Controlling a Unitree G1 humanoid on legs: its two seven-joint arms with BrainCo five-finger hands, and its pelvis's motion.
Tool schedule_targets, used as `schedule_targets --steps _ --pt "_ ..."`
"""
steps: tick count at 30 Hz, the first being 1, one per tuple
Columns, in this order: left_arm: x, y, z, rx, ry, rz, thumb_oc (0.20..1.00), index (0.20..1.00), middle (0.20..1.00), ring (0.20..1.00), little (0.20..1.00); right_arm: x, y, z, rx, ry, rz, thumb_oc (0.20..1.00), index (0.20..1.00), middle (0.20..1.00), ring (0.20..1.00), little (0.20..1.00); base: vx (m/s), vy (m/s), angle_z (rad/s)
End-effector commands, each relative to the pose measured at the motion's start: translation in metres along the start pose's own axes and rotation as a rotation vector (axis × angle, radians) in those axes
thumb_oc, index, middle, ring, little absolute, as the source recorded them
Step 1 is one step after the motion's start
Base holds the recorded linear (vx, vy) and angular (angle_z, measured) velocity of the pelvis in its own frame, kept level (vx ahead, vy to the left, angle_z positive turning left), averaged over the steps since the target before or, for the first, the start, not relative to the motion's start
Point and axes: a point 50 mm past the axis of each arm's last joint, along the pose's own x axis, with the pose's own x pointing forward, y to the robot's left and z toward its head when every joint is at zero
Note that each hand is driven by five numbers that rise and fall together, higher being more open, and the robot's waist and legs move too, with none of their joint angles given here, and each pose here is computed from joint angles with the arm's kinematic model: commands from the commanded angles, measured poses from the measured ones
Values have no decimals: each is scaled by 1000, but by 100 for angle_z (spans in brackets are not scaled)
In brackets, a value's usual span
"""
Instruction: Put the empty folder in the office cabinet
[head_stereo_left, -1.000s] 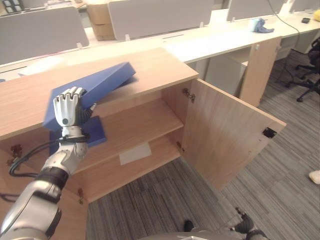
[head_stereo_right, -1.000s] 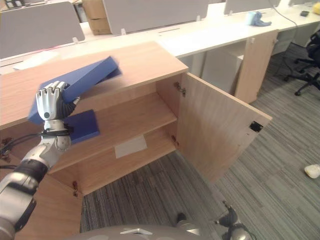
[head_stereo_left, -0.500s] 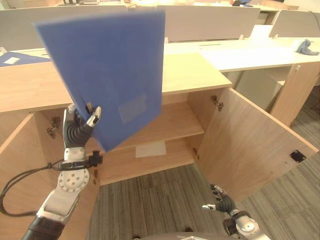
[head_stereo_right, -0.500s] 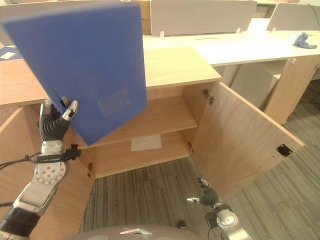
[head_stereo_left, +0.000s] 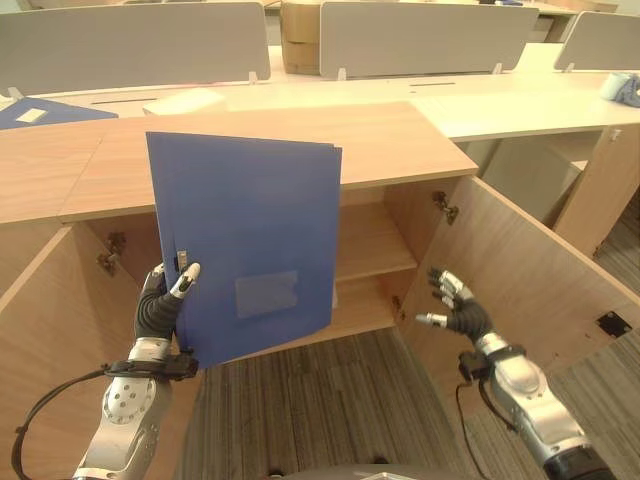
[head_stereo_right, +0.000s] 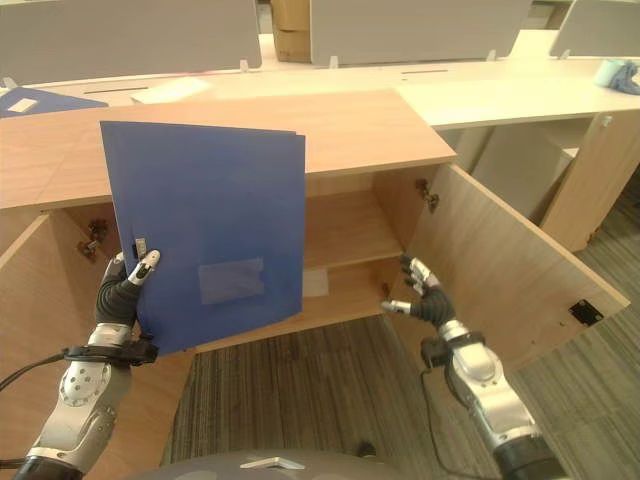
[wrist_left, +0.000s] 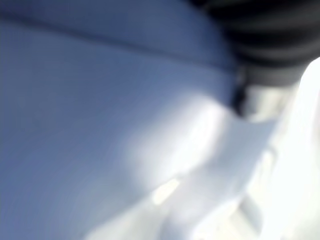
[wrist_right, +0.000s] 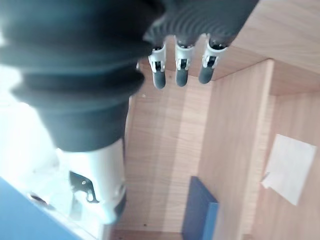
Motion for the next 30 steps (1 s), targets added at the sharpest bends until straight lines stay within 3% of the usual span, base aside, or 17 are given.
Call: schedule_targets --steps 1,17,30 --pt "35 1 39 -17 -286 -74 200 200 200 200 200 13 -16 43 -1 -180 3 1000 1000 1000 1000 1000 0 0 0" --pt "59 -24 51 1 -304 -219 200 200 200 200 200 57 -1 127 150 -374 163 1000 1000 1000 1000 1000 7 5 6" --pt "67 -28 52 22 -303 -237 200 200 200 200 200 71 22 149 162 -366 266 1000 1000 1000 1000 1000 2 -3 2"
